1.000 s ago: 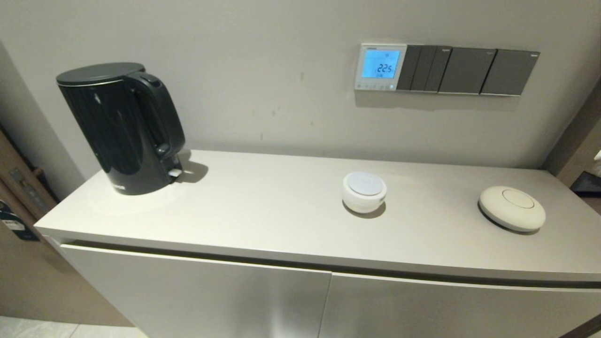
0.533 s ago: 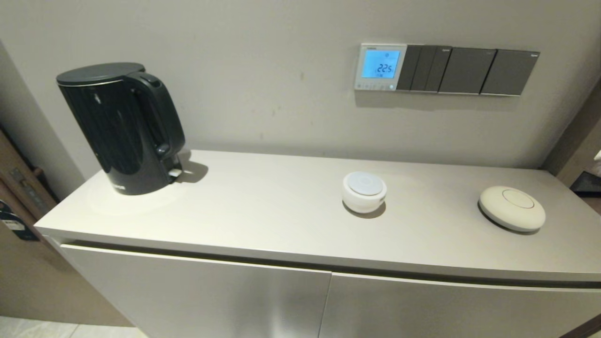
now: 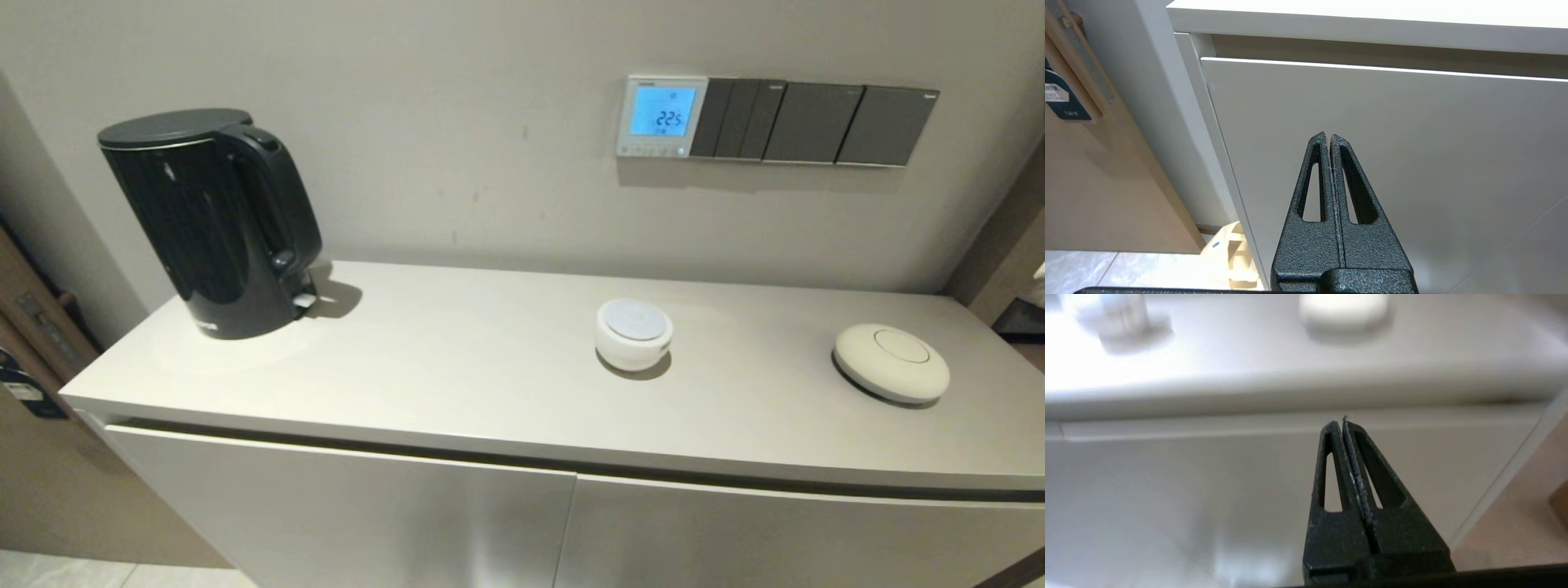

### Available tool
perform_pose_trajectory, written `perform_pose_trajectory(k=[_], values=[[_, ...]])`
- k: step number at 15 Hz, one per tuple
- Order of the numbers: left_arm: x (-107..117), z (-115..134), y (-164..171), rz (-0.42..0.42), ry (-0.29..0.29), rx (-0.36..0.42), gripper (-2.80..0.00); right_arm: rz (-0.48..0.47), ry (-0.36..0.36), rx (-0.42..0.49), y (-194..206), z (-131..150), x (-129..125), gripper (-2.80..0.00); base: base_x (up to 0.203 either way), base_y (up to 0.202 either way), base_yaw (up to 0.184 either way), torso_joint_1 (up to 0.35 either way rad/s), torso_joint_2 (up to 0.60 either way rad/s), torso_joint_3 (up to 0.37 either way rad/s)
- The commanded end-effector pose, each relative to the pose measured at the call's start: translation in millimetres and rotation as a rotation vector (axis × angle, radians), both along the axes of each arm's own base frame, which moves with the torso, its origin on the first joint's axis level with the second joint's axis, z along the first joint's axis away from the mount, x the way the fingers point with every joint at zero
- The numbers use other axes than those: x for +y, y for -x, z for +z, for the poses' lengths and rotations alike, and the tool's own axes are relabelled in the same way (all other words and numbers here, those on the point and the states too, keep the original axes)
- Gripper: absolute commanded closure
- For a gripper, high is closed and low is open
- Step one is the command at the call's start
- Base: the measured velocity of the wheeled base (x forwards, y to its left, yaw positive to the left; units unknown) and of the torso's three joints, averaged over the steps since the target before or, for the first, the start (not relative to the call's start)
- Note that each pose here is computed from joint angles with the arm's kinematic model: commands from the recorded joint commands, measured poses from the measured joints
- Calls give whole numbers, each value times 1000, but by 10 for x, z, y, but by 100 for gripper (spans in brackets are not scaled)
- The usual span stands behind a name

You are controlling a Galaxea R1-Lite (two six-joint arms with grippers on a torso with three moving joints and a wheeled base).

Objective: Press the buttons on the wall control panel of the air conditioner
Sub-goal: Turn off the central air conditioner

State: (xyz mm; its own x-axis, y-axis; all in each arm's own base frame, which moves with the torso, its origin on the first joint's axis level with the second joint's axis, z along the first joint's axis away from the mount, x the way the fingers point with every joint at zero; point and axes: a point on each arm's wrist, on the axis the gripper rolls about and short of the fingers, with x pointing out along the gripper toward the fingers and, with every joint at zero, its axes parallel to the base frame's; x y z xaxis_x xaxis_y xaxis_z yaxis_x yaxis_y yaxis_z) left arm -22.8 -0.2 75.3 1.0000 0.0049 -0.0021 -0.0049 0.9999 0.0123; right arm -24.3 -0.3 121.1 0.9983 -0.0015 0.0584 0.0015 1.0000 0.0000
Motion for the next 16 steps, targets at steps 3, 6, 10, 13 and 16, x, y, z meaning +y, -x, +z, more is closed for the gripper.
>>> perform_pose_trajectory(k=[3,6,10,13,16], values=[[0,0,0,1,0,-1,0,-14,-3,-1,-307,684,0,0,0,0,0,0,0,0],[0,0,-1,1,0,1,0,-69,-19,-28,-662,1161,-22,0,0,0,0,0,0,0],[0,0,0,0,0,-1,0,-155,-56,-2,-1251,1449,-109,0,0,0,0,0,0,0],[0,0,-1,1,0,1,0,-192,-86,1,-1643,1453,-134,0,0,0,0,0,0,0],[0,0,0,0,0,-1,0,-202,-105,-42,-1989,1465,-11,0,0,0,0,0,0,0]])
